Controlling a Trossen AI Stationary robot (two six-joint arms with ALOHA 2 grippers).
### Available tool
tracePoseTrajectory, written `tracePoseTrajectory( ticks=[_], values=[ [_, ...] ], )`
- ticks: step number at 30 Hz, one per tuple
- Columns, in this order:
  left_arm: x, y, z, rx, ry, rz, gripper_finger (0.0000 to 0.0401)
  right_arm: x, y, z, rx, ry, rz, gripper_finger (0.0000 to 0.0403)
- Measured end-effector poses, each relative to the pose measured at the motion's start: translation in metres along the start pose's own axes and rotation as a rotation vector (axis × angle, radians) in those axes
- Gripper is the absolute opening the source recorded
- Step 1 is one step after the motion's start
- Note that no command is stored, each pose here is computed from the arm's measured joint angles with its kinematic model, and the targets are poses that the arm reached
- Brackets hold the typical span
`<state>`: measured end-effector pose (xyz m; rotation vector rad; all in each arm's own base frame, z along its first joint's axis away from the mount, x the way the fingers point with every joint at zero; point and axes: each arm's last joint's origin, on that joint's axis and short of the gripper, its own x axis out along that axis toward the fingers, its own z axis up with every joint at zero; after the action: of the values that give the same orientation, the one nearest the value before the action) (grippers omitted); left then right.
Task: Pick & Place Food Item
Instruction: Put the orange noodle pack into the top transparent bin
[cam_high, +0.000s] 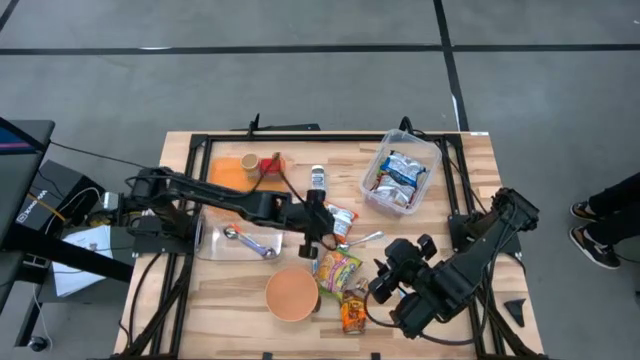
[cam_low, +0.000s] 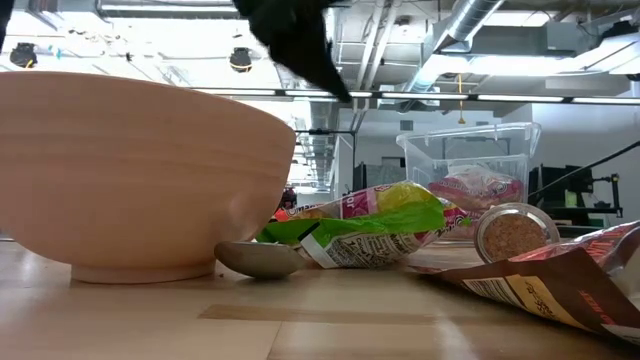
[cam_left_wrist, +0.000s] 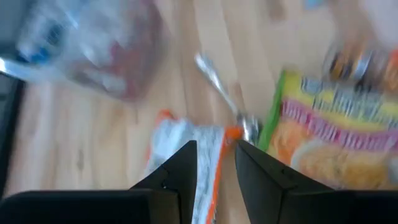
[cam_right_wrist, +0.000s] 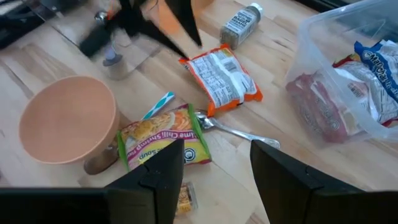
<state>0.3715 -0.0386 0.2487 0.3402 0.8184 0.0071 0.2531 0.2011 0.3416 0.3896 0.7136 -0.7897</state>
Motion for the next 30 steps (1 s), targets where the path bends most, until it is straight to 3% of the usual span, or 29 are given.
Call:
tracePoseTrajectory(
  ticks=[6,15,18,30],
  values=[
    [0.031,-0.014,-0.012,0.128,0.095,-0.036,0.0102,-0.012,-0.010,0.007,0.033,-0.007,0.039,0.0180],
    [0.063,-0.017,-0.027,0.133,0.178,-0.005,0.0102,-0.032,-0.030,0.025,0.087,-0.084,0.106,0.0180],
    [0.068,-0.014,-0.030,0.126,0.197,0.037,0.0102,-0.032,-0.031,0.026,0.077,-0.085,0.108,0.0180],
    [0.077,-0.014,-0.036,0.121,0.219,0.003,0.0102,-0.033,-0.032,0.026,0.075,-0.087,0.109,0.0180]
  ],
)
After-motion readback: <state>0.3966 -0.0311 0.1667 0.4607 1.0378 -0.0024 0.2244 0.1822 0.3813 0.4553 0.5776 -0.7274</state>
